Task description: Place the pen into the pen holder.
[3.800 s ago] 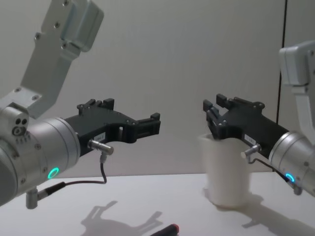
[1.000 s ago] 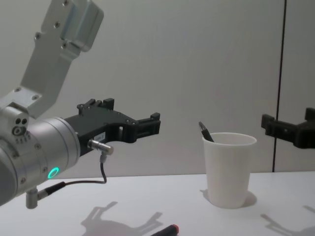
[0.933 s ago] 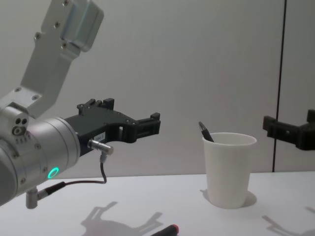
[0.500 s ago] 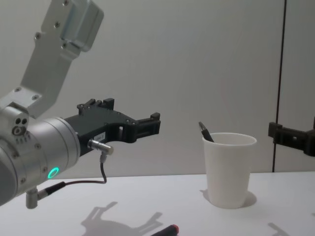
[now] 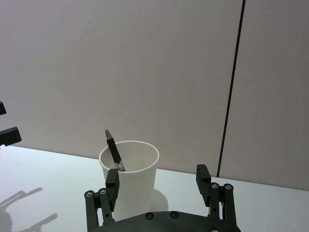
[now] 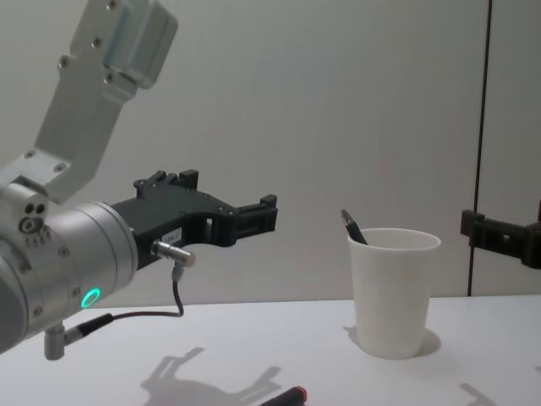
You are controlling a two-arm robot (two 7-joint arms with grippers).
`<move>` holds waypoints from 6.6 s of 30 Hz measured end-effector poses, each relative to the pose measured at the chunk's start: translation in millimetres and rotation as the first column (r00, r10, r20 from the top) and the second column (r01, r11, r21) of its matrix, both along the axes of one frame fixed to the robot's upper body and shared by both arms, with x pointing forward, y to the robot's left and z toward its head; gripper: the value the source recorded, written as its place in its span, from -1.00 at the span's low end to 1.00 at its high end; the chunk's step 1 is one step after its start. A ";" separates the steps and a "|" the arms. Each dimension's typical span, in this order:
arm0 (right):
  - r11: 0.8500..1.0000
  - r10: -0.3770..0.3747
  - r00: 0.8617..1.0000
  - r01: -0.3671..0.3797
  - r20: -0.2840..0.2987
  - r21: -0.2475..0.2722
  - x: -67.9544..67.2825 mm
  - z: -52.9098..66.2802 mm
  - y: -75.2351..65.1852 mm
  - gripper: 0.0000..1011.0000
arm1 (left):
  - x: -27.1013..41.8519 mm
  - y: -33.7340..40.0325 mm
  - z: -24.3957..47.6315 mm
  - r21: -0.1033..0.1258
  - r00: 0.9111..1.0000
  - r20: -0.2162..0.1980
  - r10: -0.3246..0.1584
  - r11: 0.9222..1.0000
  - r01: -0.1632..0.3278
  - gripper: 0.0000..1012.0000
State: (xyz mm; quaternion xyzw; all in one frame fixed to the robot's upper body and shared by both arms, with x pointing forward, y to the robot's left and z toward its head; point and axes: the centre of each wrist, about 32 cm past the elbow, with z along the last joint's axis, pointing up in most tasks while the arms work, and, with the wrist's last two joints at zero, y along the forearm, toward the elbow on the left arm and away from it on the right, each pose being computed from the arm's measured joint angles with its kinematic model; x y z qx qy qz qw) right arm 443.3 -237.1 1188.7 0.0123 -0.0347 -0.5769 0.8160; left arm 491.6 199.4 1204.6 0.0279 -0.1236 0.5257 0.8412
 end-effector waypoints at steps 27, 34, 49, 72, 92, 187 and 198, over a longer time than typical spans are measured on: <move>1.000 0.001 1.000 -0.001 0.001 -0.001 0.0 0.0 0.0 0.98 | -36.3 35.3 9.7 -0.028 0.979 -0.160 -0.128 0.992 0.125 0.98; 1.000 0.001 1.000 -0.001 0.001 -0.001 0.0 0.0 0.0 0.98 | -48.3 43.2 11.3 -0.025 0.965 -0.212 -0.156 0.988 0.155 0.98; 1.000 0.001 1.000 -0.001 0.001 -0.001 0.0 0.0 0.0 0.98 | -67.3 52.3 12.3 -0.019 0.922 -0.322 -0.214 0.975 0.219 0.98; 1.000 0.001 1.000 -0.001 0.000 -0.001 0.0 0.0 0.0 0.98 | -73.4 49.9 2.3 0.006 0.861 -0.463 -0.211 0.970 0.241 0.98; 1.000 0.001 1.000 -0.001 0.001 -0.001 0.0 0.0 0.0 0.98 | -69.1 45.3 -8.3 0.051 0.832 -0.528 -0.168 0.972 0.229 0.98; 1.000 0.001 1.000 -0.001 0.001 -0.001 0.0 0.0 0.0 0.98 | -64.7 40.0 -11.4 0.077 0.811 -0.573 -0.119 0.977 0.199 -0.38; 1.000 0.001 1.000 -0.001 0.001 -0.001 0.0 0.0 0.0 0.98 | -64.7 40.0 -11.2 0.076 0.811 -0.572 -0.120 0.977 0.198 -0.65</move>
